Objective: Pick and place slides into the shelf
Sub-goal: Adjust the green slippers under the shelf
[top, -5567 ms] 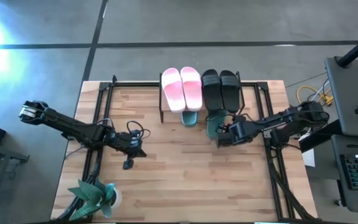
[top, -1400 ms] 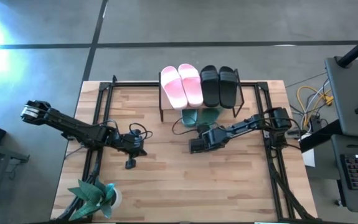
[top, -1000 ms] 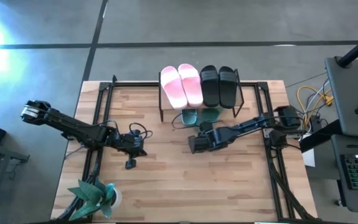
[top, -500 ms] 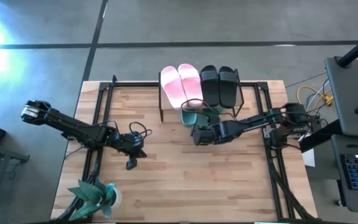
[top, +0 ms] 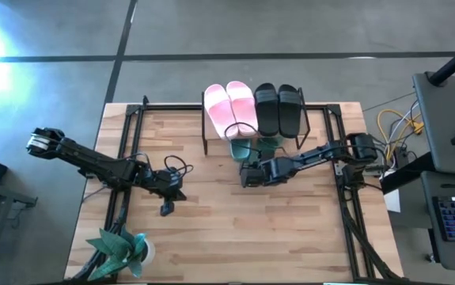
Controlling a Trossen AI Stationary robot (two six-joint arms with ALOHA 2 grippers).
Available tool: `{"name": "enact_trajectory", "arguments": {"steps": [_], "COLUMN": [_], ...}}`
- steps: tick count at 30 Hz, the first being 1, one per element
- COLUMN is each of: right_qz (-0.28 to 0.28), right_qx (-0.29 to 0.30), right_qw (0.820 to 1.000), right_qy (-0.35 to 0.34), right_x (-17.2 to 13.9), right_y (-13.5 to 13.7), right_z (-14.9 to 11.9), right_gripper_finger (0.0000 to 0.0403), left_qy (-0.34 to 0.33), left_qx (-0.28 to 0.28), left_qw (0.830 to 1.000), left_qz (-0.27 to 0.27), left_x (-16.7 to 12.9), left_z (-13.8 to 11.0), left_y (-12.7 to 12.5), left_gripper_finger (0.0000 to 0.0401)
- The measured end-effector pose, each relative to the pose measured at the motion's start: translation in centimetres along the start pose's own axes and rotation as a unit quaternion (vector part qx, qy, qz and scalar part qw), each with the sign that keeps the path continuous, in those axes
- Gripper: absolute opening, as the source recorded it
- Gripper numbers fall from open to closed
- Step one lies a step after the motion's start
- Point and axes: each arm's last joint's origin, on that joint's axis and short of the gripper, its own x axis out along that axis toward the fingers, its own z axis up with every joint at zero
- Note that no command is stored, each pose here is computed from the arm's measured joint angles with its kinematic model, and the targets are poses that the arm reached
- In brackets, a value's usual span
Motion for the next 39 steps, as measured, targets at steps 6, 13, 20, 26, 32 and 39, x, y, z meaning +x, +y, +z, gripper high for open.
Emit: {"name": "enact_trajectory", "arguments": {"steps": [6, 13, 20, 26, 32, 39], "right_qz": [-0.028, -0.079, -0.089, -0.107, -0.058, -0.052], "right_qx": [-0.032, -0.04, -0.048, -0.041, -0.04, -0.045], "right_qw": [0.999, 0.996, 0.994, 0.993, 0.996, 0.997], "right_qy": [-0.003, -0.02, -0.034, -0.038, -0.05, -0.03], "right_x": [0.2, -0.3, 0.3, 1.0, -1.1, -1.4], "right_y": [-0.8, -1.5, -1.6, -1.9, -0.1, -0.1], "right_z": [0.0, 0.4, 1.6, 2.6, 3.3, 2.3], "right_gripper_finger": [0.0009, 0.0009, 0.0009, 0.0009, 0.0009, 0.0009], "left_qy": [0.002, 0.015, 0.016, 0.011, 0.007, 0.007], "left_qx": [0.0, -0.002, -0.002, -0.002, -0.002, -0.001], "left_qw": [1.0, 1.0, 1.0, 1.0, 1.0, 1.0], "left_qz": [0.001, 0.007, 0.008, 0.005, 0.003, 0.003], "left_x": [0.2, 0.5, 0.5, 0.5, 0.5, 0.5], "left_z": [-0.5, -1.4, -1.5, -1.4, -1.3, -1.3], "left_y": [0.3, 0.7, 0.8, 0.7, 0.7, 0.7], "left_gripper_finger": [0.0, 0.0, 0.0, 0.0, 0.0, 0.0]}}
